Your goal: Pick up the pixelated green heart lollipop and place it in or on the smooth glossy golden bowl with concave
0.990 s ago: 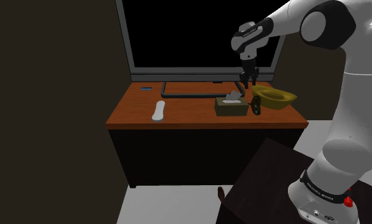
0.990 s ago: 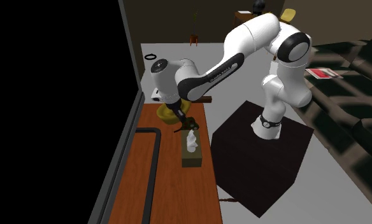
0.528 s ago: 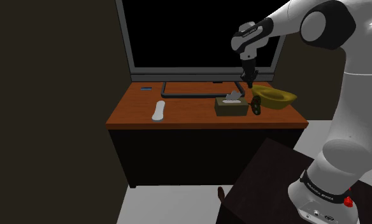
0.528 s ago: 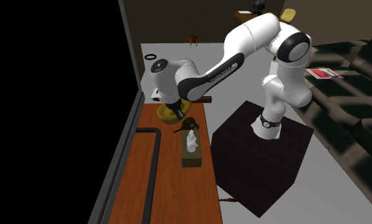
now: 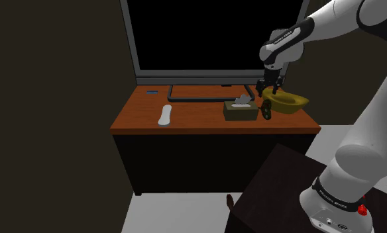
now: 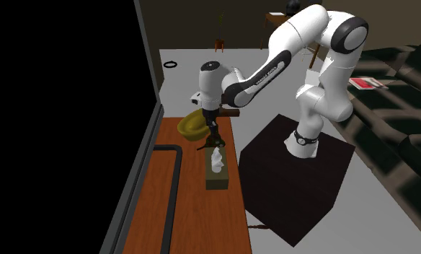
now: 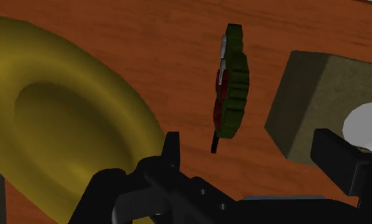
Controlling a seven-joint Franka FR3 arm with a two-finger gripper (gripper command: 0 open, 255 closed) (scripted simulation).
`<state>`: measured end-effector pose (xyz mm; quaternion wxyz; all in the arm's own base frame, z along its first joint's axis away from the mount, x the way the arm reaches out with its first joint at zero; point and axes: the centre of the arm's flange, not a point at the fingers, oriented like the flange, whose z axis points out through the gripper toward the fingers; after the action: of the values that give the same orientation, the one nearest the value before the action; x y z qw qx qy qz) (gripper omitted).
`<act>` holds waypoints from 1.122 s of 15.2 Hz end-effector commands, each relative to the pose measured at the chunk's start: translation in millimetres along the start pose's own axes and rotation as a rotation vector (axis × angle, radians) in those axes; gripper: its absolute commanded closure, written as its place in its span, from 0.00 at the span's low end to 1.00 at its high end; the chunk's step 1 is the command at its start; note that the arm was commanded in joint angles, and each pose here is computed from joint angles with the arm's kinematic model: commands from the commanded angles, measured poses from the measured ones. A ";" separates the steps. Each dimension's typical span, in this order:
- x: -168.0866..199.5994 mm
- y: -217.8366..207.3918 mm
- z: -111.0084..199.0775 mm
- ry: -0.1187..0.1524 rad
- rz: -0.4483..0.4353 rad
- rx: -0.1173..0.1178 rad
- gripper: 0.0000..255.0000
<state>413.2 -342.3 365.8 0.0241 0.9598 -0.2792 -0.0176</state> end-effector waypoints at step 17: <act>-31.5 7.2 53.0 0.122 0.130 0.042 1.00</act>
<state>380.3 -333.3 313.9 0.0219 0.9392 -0.3393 0.0482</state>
